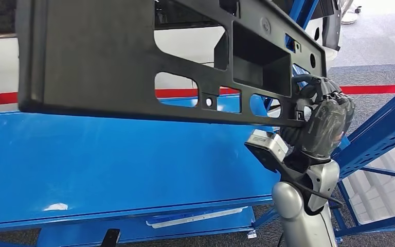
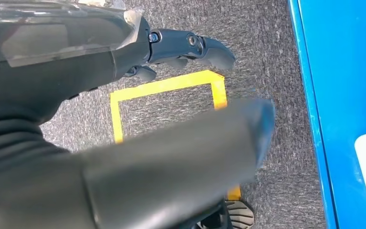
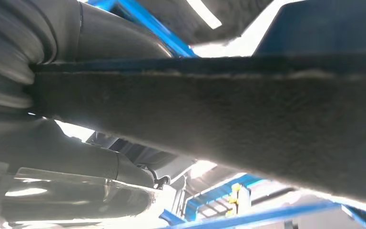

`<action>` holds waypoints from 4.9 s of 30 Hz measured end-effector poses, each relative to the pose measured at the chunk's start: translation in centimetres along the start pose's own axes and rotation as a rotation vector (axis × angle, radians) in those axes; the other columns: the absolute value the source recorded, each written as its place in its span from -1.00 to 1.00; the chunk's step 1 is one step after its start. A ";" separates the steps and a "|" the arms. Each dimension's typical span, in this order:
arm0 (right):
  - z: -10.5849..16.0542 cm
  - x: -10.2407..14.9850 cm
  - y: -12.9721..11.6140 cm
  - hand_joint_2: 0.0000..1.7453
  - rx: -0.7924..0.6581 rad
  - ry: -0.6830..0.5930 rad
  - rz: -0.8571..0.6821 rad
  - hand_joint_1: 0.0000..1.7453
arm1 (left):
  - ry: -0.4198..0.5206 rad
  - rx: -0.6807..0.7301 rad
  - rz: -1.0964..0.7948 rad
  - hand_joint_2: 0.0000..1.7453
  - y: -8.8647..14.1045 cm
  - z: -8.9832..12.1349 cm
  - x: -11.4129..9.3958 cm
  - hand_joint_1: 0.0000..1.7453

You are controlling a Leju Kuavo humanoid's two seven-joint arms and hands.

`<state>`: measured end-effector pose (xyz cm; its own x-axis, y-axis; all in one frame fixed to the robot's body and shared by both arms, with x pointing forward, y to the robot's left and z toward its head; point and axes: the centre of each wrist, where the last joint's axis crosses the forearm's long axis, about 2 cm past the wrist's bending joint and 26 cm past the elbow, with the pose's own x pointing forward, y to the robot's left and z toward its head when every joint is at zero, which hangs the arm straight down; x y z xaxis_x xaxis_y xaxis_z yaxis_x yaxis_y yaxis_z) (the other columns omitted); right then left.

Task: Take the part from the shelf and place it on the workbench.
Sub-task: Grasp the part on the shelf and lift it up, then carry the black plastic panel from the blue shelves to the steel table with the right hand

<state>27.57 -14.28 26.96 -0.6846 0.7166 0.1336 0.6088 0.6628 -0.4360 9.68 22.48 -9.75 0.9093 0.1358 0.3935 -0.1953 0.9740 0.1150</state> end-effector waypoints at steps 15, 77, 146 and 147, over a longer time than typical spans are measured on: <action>0.2 -2.2 -1.5 1.00 -0.015 0.013 -0.045 1.00 | -0.011 -0.020 0.013 0.00 -0.2 0.1 0.0 -1.00; -6.2 12.6 8.2 1.00 0.685 -0.095 -0.719 1.00 | 0.046 0.012 0.083 1.00 0.0 0.2 -0.9 -1.00; -6.7 5.5 11.0 1.00 0.742 0.156 -0.791 1.00 | 0.011 0.062 0.172 1.00 2.4 -0.6 -0.4 -1.00; -6.5 4.9 11.0 1.00 0.734 0.163 -0.797 1.00 | 0.010 0.060 0.170 1.00 2.4 -0.5 -0.4 -1.00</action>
<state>33.51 -2.08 28.63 -0.6816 0.1958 0.7050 -0.4091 0.6969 -0.5891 9.02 24.83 -10.15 0.8651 0.2994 0.4025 -0.3675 0.9244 0.1021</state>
